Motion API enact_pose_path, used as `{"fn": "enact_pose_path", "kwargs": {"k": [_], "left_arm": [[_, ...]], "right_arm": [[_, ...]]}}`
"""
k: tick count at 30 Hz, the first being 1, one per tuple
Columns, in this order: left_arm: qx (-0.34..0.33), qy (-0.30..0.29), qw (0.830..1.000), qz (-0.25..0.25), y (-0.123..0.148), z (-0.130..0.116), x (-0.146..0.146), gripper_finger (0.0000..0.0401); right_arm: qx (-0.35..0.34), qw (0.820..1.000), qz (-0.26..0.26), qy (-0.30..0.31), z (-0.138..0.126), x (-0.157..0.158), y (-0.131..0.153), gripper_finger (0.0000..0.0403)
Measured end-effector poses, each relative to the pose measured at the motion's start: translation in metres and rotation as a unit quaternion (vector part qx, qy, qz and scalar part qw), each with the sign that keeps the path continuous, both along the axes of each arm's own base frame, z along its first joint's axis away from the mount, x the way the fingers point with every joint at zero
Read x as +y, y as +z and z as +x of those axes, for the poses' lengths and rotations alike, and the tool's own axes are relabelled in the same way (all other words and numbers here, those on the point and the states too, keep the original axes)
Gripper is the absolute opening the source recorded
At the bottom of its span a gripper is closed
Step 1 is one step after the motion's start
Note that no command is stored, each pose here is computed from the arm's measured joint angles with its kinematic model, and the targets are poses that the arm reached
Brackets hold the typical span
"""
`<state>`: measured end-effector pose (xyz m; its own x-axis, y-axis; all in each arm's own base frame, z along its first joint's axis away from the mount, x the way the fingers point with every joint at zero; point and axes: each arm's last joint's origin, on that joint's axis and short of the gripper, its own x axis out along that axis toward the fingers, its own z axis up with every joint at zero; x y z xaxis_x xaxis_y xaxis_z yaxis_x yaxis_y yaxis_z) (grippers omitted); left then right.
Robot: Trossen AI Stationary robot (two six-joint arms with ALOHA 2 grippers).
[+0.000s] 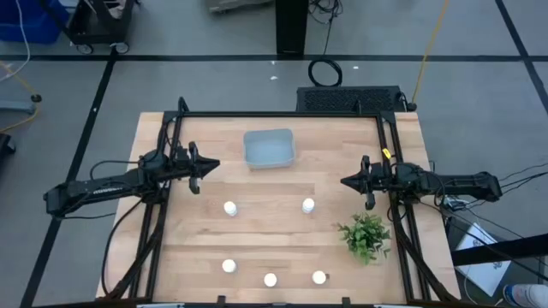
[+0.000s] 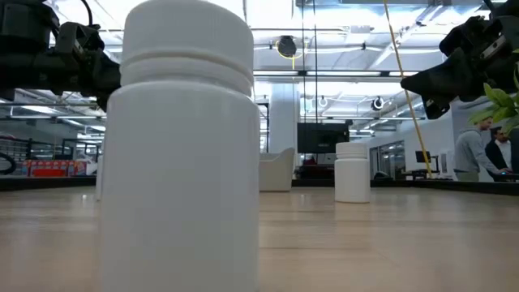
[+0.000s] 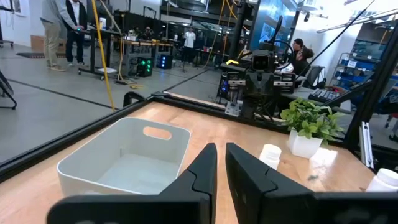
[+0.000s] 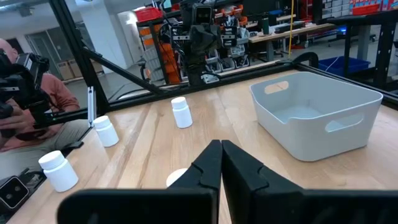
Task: Pick and place pill bottles into a basket
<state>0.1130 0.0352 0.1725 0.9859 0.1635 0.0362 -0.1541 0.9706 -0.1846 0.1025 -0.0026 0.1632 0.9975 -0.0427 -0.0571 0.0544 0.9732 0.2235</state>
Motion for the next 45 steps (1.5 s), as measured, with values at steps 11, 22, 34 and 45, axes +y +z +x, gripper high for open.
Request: {"fn": "enact_pose_path", "kwargs": {"k": [11, 22, 34, 45], "left_arm": [[-0.003, 0.000, 1.000, -0.011, 0.000, 0.000, 0.000, 0.0042], [-0.002, 0.005, 1.000, -0.006, 0.000, 0.000, 0.000, 0.0042], [-0.008, 0.014, 1.000, -0.006, 0.001, 0.000, 0.001, 0.0042], [-0.010, 0.039, 0.999, -0.005, 0.002, -0.001, 0.002, 0.0042]], "right_arm": [[-0.052, 0.997, 0.053, -0.002, 0.000, 0.000, 0.010, 0.0009], [-0.122, 0.992, 0.043, 0.001, 0.001, 0.000, 0.024, 0.0142], [-0.059, 0.998, 0.004, 0.030, 0.021, 0.002, 0.044, 0.0296], [-0.001, 0.996, -0.060, 0.068, 0.066, 0.016, 0.090, 0.0294]]}}
